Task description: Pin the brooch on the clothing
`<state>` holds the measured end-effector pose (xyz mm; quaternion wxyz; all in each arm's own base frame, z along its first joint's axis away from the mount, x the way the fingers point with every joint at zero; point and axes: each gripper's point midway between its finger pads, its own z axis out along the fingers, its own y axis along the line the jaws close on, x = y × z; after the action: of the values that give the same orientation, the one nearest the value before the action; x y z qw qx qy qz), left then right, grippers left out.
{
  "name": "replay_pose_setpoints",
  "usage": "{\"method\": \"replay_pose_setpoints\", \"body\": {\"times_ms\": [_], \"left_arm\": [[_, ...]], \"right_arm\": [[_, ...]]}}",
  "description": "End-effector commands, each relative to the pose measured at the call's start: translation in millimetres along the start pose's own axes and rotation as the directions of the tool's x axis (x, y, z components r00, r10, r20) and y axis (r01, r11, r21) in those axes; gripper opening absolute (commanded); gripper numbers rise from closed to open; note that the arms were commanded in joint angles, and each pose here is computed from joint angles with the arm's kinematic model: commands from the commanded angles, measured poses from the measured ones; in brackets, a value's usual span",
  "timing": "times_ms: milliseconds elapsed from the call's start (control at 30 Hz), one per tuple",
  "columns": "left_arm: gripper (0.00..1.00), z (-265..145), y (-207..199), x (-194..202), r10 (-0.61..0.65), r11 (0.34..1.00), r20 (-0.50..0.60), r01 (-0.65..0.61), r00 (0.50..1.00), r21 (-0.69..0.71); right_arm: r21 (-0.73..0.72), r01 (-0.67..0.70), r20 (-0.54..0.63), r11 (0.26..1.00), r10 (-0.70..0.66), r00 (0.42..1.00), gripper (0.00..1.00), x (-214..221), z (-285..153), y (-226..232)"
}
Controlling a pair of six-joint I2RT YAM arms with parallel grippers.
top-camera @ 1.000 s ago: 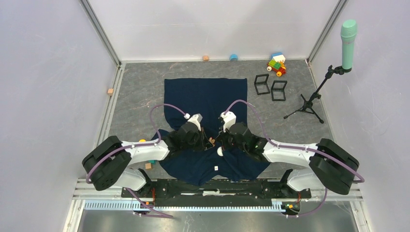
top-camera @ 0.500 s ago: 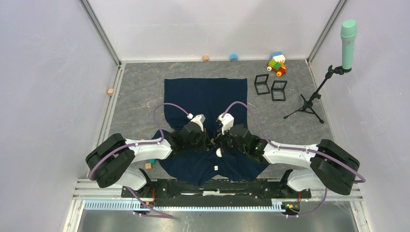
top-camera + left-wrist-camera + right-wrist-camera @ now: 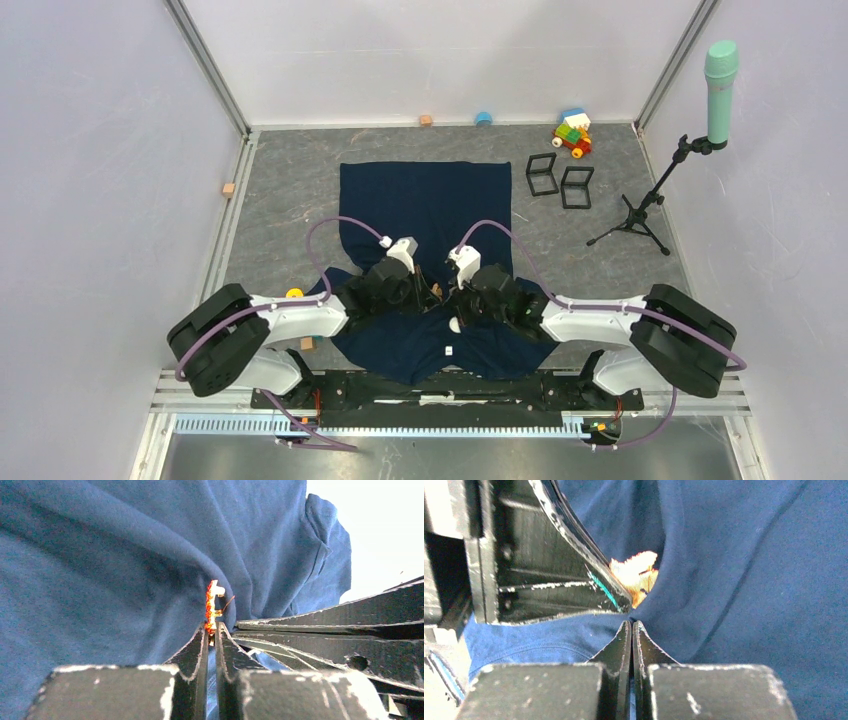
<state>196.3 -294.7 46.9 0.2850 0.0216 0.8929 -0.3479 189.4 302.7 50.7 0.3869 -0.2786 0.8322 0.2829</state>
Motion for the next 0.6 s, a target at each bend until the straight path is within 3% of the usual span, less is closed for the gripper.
{"method": "replay_pose_setpoints", "body": {"times_ms": [0,233,567], "left_arm": [[0.02,-6,-17,-25,0.001,0.996,0.138,-0.013,0.99,0.086],[0.02,-11,-24,-27,-0.007,0.99,0.171,-0.018,0.985,0.143],[0.02,-19,-16,-27,-0.005,0.994,0.18,-0.016,0.984,0.112]], "right_arm": [[-0.073,-0.034,-0.004,0.997,0.034,0.999,0.0,6,-2,15],[-0.106,-0.05,-0.002,0.993,0.05,0.999,0.0,10,-9,21],[-0.005,-0.031,0.073,0.999,0.032,0.997,0.0,-13,-23,5]]}}
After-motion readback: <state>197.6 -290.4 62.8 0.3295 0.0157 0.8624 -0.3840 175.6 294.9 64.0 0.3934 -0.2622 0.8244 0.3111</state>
